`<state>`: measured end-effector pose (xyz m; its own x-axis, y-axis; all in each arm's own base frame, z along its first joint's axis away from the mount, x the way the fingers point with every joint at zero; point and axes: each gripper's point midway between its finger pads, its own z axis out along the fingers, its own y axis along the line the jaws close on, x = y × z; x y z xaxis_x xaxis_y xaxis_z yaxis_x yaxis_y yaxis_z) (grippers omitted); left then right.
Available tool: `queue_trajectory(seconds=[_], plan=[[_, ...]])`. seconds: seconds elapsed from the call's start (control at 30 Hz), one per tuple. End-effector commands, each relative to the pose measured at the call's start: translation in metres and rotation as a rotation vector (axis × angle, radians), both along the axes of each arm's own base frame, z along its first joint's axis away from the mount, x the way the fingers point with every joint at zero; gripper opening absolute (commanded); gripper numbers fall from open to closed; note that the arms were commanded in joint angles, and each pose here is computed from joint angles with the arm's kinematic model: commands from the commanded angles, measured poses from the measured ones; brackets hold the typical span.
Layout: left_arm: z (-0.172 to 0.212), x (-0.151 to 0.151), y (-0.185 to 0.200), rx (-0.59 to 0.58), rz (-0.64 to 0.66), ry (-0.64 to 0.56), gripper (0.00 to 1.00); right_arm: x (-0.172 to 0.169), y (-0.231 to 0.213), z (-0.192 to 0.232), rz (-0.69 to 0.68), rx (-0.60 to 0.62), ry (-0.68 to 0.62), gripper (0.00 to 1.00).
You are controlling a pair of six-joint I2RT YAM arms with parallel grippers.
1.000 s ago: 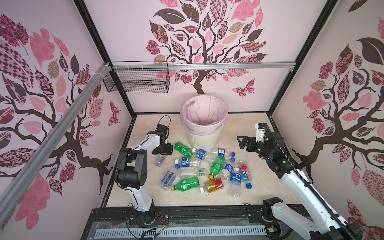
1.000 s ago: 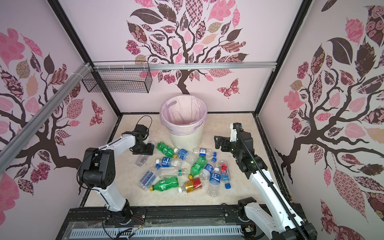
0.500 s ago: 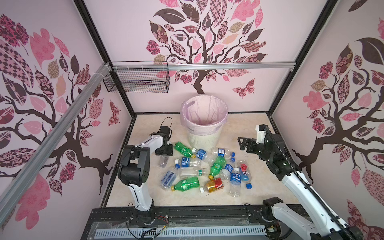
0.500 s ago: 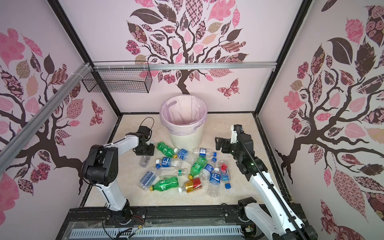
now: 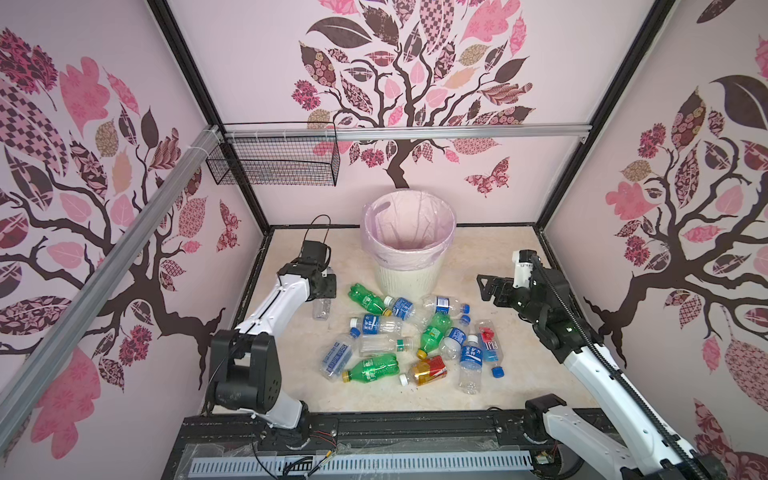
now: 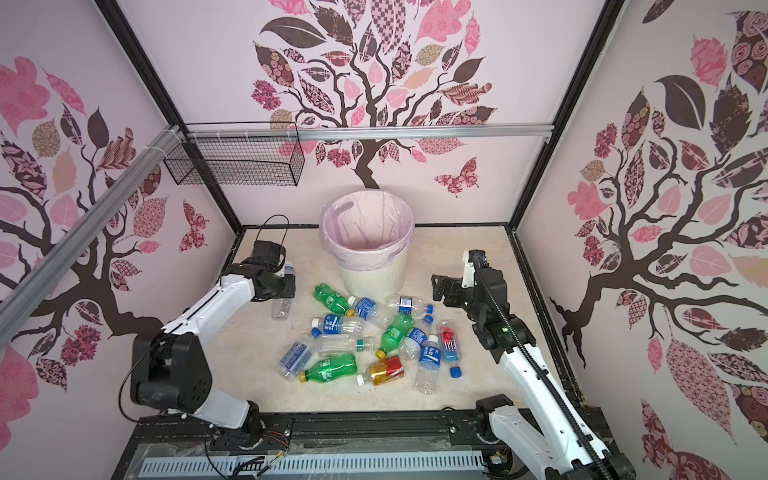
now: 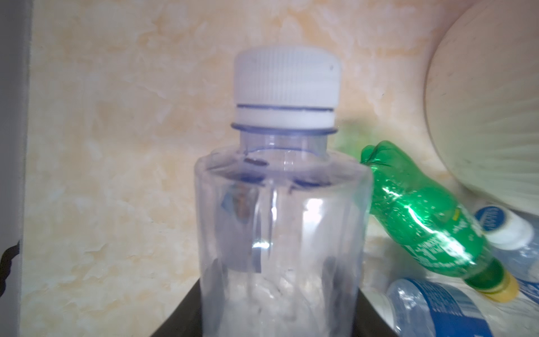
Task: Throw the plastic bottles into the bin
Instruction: 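Lift the clear bottle with the left gripper and drop it into the bin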
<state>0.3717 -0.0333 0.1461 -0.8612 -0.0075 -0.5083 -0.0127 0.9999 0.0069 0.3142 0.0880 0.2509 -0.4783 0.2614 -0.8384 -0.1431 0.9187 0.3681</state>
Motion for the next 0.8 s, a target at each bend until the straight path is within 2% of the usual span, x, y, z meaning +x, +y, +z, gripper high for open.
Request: queue_trajectory(seconds=[0.0,0.23,0.37,0.5,0.6,0.7,0.73,0.77], plan=[[0.055,-0.004,-0.014,-0.081,-0.097,-0.127,0.54,-0.006,-0.006,-0.004,-0.023,-0.019,0.011,0.96],[0.161,-0.021,-0.040,-0.215,-0.245,-0.354,0.53,-0.011,-0.011,-0.005,-0.043,-0.022,0.013,0.95],[0.222,-0.022,-0.072,-0.405,-0.343,-0.492,0.53,-0.014,-0.011,-0.002,-0.042,-0.026,0.007,0.95],[0.278,-0.004,-0.113,-0.602,-0.447,-0.588,0.53,-0.017,-0.013,0.002,-0.041,-0.040,0.007,0.95],[0.300,0.020,-0.149,-0.617,-0.514,-0.605,0.53,-0.020,-0.015,0.004,-0.050,-0.047,0.018,0.95],[0.316,0.049,-0.180,-0.678,-0.548,-0.606,0.53,-0.023,-0.024,-0.002,-0.094,-0.071,0.062,0.96],[0.314,0.059,-0.188,-0.690,-0.547,-0.596,0.54,-0.024,-0.026,-0.005,-0.105,-0.078,0.079,0.95],[0.309,0.071,-0.196,-0.705,-0.546,-0.579,0.60,-0.025,-0.029,-0.009,-0.119,-0.084,0.098,0.95]])
